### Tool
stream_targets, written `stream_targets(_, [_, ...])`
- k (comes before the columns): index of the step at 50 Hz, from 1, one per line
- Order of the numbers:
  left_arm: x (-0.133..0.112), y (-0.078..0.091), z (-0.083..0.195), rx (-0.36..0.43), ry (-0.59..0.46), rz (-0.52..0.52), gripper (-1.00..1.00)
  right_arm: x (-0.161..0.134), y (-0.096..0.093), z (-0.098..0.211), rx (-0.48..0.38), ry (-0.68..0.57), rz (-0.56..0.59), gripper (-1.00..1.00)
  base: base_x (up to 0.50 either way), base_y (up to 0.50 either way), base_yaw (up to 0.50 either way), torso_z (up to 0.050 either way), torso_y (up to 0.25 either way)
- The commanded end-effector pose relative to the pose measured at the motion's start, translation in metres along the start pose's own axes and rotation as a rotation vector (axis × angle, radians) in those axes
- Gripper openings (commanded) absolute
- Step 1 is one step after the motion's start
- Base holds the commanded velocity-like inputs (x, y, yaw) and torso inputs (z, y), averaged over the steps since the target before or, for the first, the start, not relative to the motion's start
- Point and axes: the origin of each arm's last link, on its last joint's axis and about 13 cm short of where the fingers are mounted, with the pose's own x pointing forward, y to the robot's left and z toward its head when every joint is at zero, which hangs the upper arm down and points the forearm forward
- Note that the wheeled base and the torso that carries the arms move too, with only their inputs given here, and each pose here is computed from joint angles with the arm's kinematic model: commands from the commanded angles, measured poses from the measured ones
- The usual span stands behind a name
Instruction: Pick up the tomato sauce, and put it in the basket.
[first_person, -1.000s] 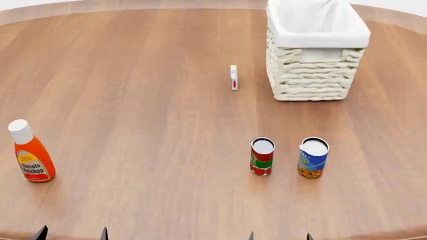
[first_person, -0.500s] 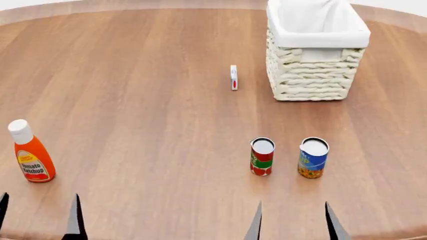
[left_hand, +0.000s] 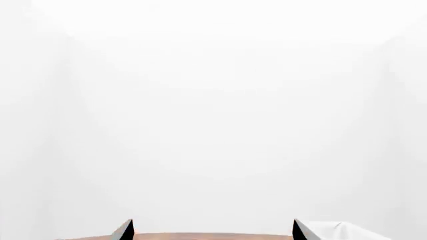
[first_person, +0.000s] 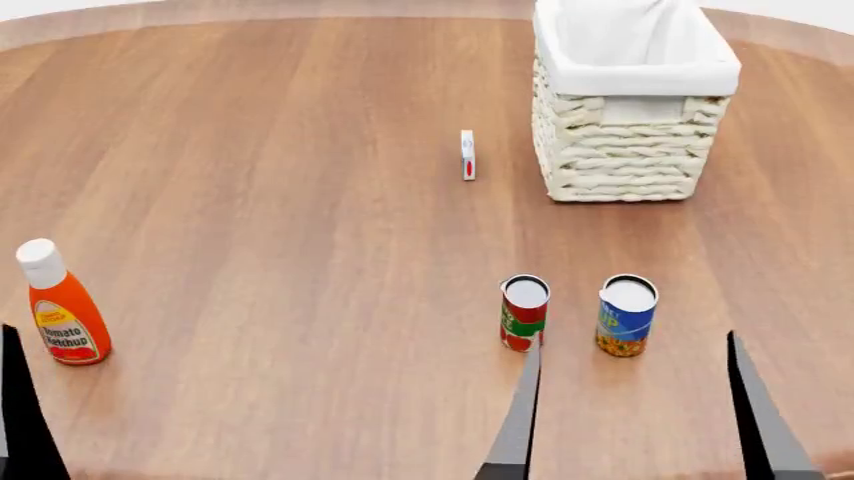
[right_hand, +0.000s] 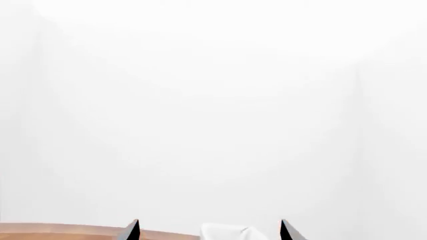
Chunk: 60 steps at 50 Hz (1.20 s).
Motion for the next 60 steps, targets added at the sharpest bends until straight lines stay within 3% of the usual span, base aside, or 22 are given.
stream_targets(1, [-0.005, 0.002, 0.02, -0.02, -0.089, 0.004, 1.0, -0.006, -0.002, 0.023, -0.005, -0.102, -0.008, 1.0, 0.0, 0.0, 0.0, 0.0, 0.0])
stream_targets(30, [-0.009, -0.002, 0.01, 0.006, -0.069, -0.008, 1.0, -0.007, -0.002, 0.004, -0.039, -0.004, -0.007, 1.0, 0.01, 0.0, 0.0, 0.0, 0.0])
stream_targets(60, [-0.009, 0.0, 0.003, 0.009, -0.057, -0.005, 1.0, -0.006, 0.0, 0.003, -0.034, 0.006, -0.011, 1.0, 0.19, 0.0, 0.0, 0.0, 0.0])
